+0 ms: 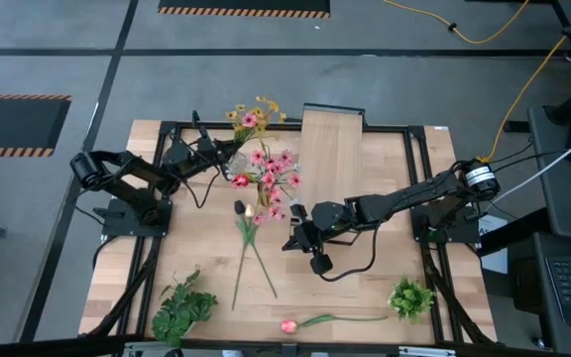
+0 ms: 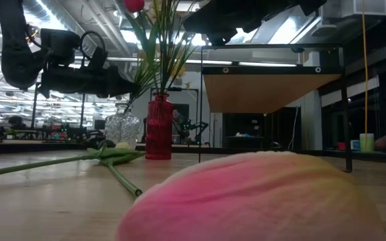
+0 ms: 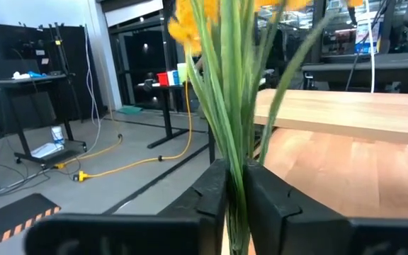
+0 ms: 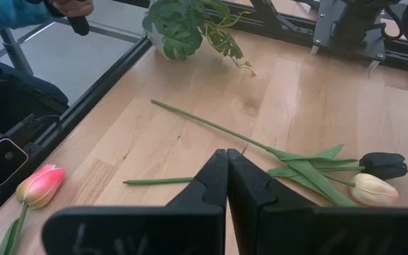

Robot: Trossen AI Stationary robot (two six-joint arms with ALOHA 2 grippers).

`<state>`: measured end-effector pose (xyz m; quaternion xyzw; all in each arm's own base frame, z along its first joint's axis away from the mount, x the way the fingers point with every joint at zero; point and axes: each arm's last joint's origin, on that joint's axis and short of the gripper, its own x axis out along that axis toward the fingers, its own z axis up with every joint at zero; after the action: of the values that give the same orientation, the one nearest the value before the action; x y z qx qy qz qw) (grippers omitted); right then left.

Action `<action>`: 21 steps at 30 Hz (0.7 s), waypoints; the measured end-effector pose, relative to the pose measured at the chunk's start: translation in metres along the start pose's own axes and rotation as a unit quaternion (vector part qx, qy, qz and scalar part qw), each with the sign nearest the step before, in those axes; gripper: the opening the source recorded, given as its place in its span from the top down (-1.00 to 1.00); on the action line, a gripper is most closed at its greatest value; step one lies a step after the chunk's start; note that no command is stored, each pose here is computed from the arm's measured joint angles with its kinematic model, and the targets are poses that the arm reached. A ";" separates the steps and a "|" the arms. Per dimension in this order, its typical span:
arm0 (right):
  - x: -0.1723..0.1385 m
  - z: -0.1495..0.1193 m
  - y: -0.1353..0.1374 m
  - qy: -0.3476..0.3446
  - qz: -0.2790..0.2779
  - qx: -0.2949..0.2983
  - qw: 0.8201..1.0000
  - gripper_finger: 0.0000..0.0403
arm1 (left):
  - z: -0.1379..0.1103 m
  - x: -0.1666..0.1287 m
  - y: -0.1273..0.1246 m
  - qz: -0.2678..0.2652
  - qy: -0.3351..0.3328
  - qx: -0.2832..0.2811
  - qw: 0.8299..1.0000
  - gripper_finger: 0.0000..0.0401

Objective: Pick and place flowers into a vace then onto a shelf
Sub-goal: Put the yellow flowers into the transparent vase

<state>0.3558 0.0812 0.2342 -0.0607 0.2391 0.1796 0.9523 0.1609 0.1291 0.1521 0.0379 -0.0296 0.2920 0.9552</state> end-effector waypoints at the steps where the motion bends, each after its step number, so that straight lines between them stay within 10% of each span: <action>1: 0.000 0.000 0.000 0.000 0.000 0.000 1.000 0.95 | 0.000 0.000 0.000 0.001 0.000 0.000 1.000 0.76; 21: 0.000 0.000 0.000 0.001 0.000 0.000 1.000 0.95 | -0.003 0.000 0.000 0.000 0.017 -0.007 1.000 0.23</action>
<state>0.3557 0.0813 0.2341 -0.0607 0.2397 0.1798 0.9521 0.1609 0.1290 0.1487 0.0260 -0.0156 0.2923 0.9558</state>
